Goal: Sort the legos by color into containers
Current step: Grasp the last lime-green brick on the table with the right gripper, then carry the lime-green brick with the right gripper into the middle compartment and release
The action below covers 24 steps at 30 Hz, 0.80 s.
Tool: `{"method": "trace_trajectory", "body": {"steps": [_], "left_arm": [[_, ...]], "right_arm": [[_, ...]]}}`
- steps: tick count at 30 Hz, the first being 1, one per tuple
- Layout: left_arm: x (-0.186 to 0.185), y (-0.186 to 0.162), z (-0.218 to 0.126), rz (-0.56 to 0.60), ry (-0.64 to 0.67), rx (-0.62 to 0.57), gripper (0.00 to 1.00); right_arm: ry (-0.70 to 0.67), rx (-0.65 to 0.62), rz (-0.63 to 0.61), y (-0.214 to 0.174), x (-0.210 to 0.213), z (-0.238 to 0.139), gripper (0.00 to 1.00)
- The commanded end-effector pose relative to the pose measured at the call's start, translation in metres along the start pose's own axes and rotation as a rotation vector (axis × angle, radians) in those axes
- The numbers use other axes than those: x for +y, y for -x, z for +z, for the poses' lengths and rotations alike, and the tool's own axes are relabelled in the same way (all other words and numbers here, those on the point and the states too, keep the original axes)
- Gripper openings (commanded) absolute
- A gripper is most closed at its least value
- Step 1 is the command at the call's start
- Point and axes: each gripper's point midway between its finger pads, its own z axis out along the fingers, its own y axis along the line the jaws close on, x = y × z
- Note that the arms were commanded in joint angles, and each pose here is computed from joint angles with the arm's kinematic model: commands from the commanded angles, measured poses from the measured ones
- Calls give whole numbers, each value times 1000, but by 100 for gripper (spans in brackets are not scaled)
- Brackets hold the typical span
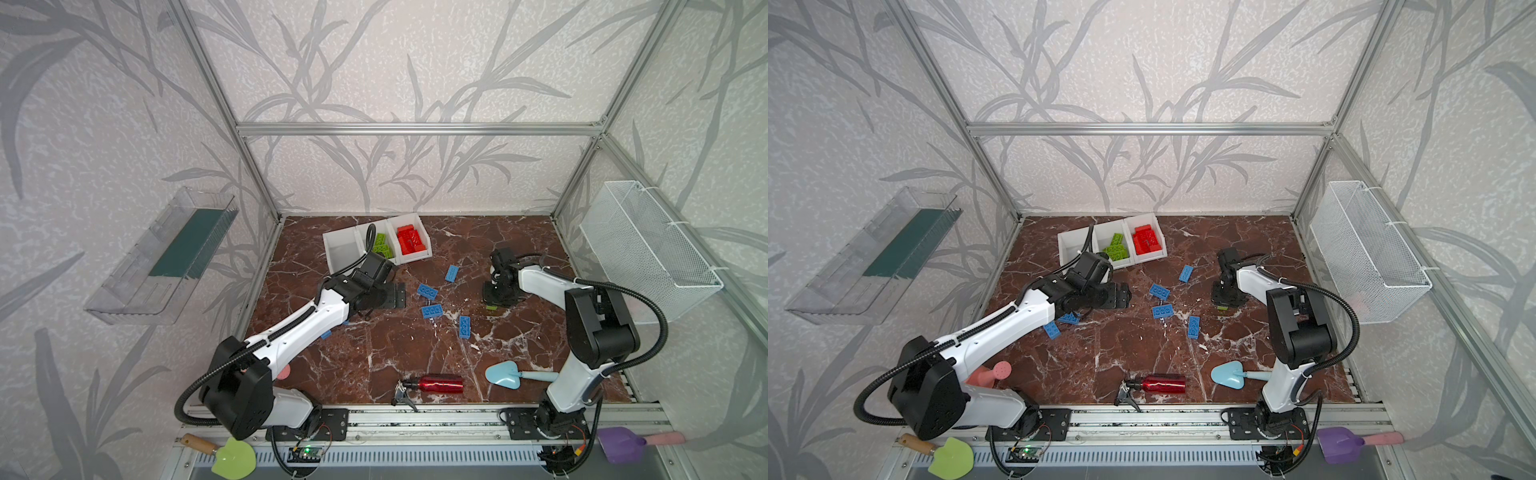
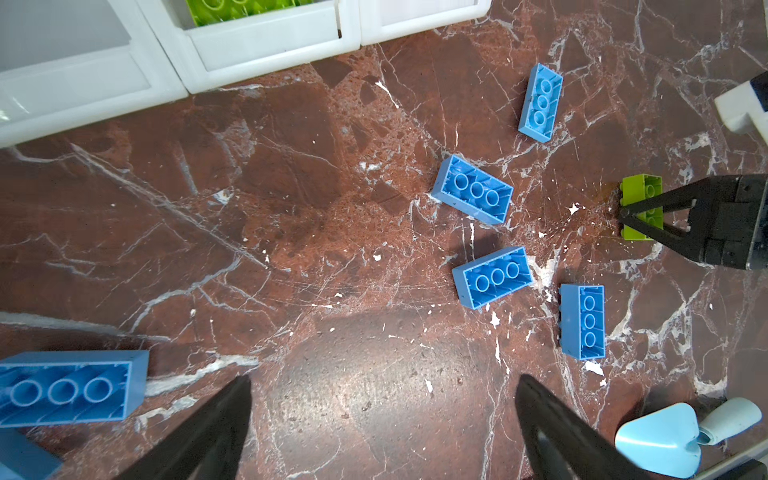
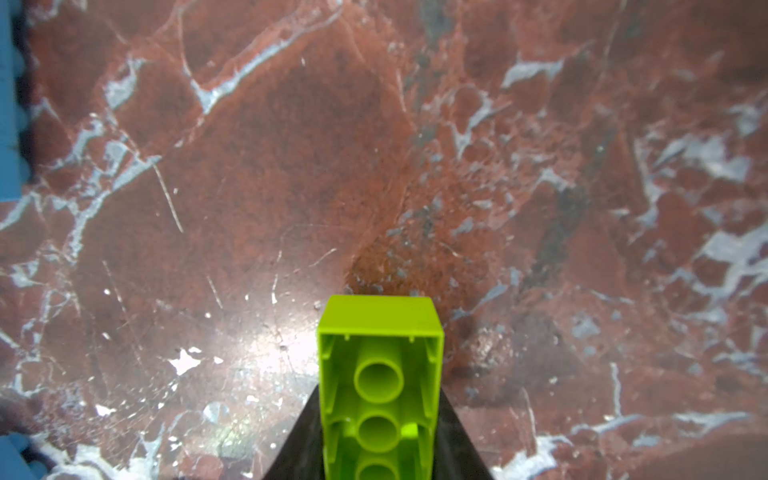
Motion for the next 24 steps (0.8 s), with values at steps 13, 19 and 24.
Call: {"method": "trace_trajectory", "body": {"steps": [13, 19, 24], "left_arm": [[64, 33, -132, -73, 162, -471, 99], [95, 11, -149, -120, 243, -486, 99], [113, -10, -150, -176, 275, -478, 99]], "right_arm": [[454, -170, -262, 69, 192, -84, 25], [610, -180, -301, 92, 271, -88, 25], [675, -242, -330, 112, 322, -83, 26]]}}
